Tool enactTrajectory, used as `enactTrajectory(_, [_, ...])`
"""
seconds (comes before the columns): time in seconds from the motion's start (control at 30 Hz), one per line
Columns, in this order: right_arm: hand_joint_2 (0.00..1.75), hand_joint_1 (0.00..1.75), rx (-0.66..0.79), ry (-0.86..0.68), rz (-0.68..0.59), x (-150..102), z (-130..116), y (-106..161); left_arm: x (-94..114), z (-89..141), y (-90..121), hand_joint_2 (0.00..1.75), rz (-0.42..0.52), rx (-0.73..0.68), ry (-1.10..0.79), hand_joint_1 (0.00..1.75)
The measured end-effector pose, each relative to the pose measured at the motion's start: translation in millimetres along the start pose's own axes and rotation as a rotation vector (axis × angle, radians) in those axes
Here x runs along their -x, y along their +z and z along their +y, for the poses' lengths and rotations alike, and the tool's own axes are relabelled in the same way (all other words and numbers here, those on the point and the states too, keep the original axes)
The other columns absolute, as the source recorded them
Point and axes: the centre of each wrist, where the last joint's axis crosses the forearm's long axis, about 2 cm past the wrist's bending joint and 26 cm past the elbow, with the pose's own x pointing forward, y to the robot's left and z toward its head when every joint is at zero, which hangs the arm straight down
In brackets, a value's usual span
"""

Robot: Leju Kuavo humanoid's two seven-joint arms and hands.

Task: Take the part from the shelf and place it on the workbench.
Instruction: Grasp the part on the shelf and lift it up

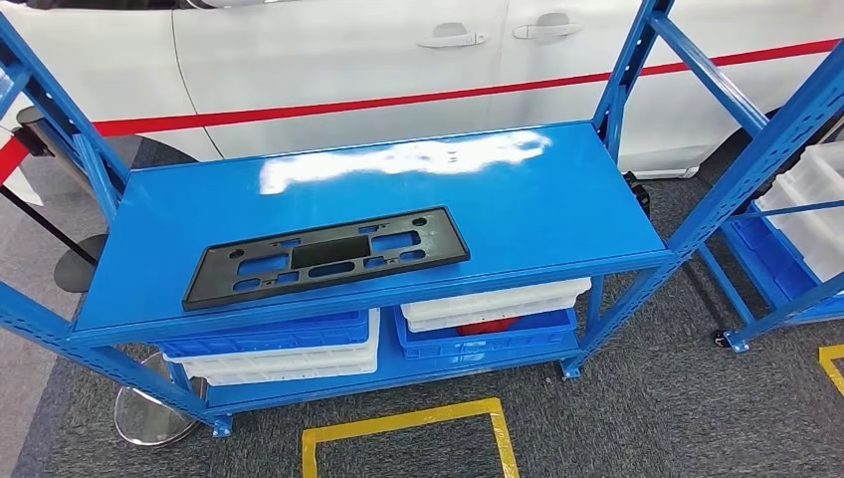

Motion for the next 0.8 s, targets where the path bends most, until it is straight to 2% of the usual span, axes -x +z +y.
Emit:
enactTrajectory(0.4, [1.75,0.0,0.033,0.037,-0.51,-97.0,12.8,-13.1,0.5,-4.0,0.7,0.0,-0.058,-0.029,0.005,0.0])
enactTrajectory(0.8, [1.75,0.0,-0.004,0.152,-1.048,-197.2,31.1,14.2,0.5,-7.8,1.4,0.0,-0.123,-0.032,-0.024,0.0])
